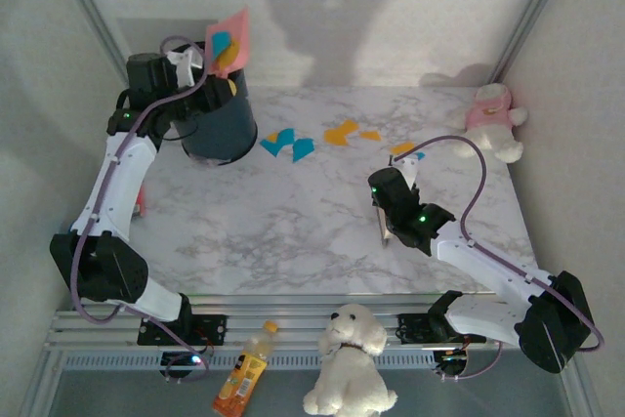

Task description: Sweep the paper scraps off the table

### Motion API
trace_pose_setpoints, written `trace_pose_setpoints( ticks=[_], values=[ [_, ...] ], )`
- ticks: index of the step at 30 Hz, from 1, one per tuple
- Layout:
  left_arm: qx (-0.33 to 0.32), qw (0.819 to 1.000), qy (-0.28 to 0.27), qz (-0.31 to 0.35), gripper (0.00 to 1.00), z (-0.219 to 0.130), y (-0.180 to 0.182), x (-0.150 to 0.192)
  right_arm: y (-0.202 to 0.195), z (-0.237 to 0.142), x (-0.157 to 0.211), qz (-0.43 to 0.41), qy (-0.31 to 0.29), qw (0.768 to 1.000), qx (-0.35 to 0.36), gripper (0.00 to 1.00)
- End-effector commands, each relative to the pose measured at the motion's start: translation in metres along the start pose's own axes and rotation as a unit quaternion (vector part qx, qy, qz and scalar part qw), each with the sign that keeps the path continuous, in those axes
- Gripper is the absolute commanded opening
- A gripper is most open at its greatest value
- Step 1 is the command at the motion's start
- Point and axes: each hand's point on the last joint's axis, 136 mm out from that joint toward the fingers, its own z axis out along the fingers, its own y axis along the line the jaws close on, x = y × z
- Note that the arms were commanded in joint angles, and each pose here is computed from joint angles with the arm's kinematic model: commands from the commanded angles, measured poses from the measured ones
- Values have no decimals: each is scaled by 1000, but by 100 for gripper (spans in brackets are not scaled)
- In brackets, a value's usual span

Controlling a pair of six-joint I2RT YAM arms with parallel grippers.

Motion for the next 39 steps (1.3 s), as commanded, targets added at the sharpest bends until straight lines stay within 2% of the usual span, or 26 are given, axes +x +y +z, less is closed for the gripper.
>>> trace_pose_setpoints(
  ticks=[1,24,39],
  values=[
    [32,999,-15,-28,0,-5,-9,-12,0,1,-5,14,-8,1000,1,0],
    [51,986,-34,-156,0,-2,36,-23,1,2,-4,16,-3,1000,0,0],
    [77,974,-35,-211,0,8,48,-29,5,5,-4,12,2,1000,-2,0]
  ],
)
